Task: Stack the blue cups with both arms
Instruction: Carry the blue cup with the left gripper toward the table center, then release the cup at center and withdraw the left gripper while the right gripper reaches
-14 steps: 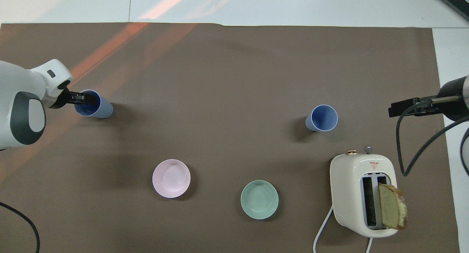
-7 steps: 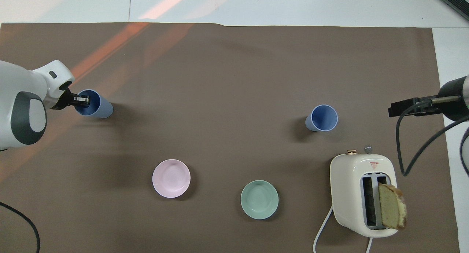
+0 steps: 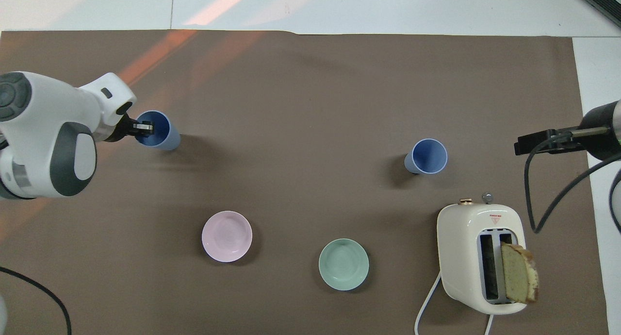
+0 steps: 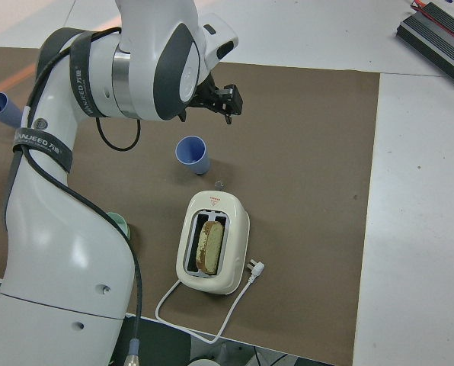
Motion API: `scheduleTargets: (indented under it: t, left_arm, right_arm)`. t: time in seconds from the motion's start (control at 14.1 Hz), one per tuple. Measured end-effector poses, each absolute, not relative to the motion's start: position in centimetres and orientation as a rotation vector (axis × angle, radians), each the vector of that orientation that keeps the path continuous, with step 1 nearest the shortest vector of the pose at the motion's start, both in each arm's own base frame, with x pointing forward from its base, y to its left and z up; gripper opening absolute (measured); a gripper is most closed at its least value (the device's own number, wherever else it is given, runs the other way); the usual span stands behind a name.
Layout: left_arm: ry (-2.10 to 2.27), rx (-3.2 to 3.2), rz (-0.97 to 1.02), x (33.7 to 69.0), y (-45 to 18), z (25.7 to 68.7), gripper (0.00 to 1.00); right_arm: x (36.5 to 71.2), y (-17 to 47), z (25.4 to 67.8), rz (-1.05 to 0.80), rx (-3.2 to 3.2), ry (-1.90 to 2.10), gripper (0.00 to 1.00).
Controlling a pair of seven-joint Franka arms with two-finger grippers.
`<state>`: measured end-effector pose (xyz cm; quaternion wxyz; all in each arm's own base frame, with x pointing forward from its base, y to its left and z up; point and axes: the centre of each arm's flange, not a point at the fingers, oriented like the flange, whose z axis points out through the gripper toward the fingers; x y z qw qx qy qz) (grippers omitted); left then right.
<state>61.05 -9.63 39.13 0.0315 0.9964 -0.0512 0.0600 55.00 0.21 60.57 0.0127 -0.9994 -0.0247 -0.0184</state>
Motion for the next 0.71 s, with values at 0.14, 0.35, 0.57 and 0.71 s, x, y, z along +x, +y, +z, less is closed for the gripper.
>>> scheduleTargets:
  t: [0.14,0.35,0.57,0.71]
  left_arm:
    - [-0.187,3.056,0.181,59.9,-15.4,39.3,0.05]
    - [-0.165,3.040,0.170,57.3,-23.3,39.0,0.05]
    - [-0.138,3.015,0.194,54.7,-30.0,38.3,0.05]
    - [-0.137,3.006,0.203,53.7,-32.3,37.6,0.05]
  right_arm:
    - [55.0,0.2,60.6,-0.057,-3.115,-0.077,1.00]
    - [55.0,0.2,60.6,-0.057,-3.115,-0.077,1.00]
    - [55.0,0.2,60.6,-0.057,-3.115,-0.077,1.00]
    - [55.0,0.2,60.6,-0.057,-3.115,-0.077,1.00]
